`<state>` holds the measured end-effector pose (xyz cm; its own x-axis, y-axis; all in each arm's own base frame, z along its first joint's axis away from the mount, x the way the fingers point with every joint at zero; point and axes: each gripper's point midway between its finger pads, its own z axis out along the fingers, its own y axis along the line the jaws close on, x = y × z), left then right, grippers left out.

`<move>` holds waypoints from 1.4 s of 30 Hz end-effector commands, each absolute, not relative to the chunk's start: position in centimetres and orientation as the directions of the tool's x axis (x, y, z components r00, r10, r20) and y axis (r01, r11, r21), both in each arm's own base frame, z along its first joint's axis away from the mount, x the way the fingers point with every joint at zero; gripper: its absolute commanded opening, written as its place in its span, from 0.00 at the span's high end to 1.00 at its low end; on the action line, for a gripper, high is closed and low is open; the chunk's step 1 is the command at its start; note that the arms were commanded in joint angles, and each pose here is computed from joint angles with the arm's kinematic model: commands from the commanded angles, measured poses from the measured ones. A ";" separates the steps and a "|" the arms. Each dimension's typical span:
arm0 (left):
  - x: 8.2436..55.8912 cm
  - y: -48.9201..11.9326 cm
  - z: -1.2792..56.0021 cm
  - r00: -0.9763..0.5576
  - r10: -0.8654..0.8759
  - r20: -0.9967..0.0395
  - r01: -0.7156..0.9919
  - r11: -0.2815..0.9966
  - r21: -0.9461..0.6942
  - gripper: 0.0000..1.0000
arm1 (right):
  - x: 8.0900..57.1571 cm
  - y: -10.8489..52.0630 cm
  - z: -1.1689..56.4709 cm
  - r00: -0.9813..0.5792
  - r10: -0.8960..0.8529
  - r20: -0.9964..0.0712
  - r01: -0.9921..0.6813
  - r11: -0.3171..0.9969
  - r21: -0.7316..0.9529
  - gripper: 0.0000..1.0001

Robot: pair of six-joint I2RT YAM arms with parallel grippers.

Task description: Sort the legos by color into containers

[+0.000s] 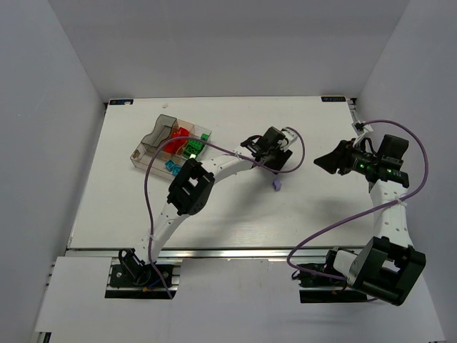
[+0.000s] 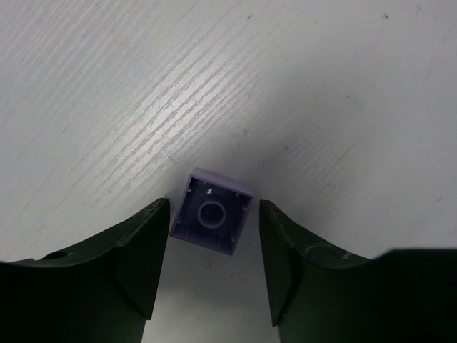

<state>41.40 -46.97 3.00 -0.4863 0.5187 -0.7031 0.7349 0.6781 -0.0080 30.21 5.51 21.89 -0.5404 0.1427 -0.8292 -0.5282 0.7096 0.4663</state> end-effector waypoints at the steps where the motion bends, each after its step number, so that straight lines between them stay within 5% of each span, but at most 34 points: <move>1: 42.3 -47.7 6.3 -0.458 0.479 -0.749 0.725 0.688 -0.003 0.39 | 30.0 5.5 22.4 -0.516 0.135 -0.846 -0.559 0.695 0.452 0.47; 11: 44.3 -45.3 12.2 -0.471 0.320 -0.822 0.616 0.786 -0.047 0.86 | 29.6 5.6 22.0 -0.516 0.127 -0.847 -0.577 0.680 0.453 0.48; 13: 44.1 -42.9 15.0 -0.458 0.277 -0.845 0.578 0.814 -0.047 0.91 | 29.3 5.9 22.1 -0.512 0.116 -0.851 -0.595 0.666 0.449 0.58; 14: 45.1 -41.3 16.3 -0.441 0.242 -0.864 0.548 0.835 -0.045 0.92 | 29.1 6.1 22.1 -0.502 0.104 -0.859 -0.612 0.659 0.437 0.74; 17: 45.0 -36.1 19.3 -0.436 0.182 -0.881 0.469 0.882 -0.049 0.99 | 28.7 6.6 22.3 -0.488 0.089 -0.868 -0.631 0.651 0.422 1.00; 18: 46.1 -33.3 19.8 -0.443 0.153 -0.883 0.414 0.909 -0.050 1.00 | 28.7 6.7 22.2 -0.481 0.080 -0.873 -0.638 0.651 0.411 1.00; 28: 48.7 -9.6 18.2 -0.525 -0.040 -0.850 -0.107 0.994 0.019 1.00 | 29.1 7.9 21.1 -0.491 0.023 -0.871 -0.652 0.653 0.385 1.00; 37: 51.6 -2.8 14.8 -0.589 -0.085 -0.804 -0.268 0.959 0.095 0.99 | 29.3 8.1 20.4 -0.504 0.002 -0.864 -0.651 0.657 0.381 0.94; 42: 52.5 -1.3 13.8 -0.605 -0.090 -0.791 -0.294 0.949 0.116 0.76 | 29.4 8.2 20.1 -0.512 -0.003 -0.859 -0.649 0.656 0.385 0.86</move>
<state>51.46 -2.39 10.60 -0.6568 -0.0782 -0.7500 -0.2545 0.9592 0.1229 29.13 8.05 19.80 -0.5319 0.0164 -0.8467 -0.6293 0.6614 0.4081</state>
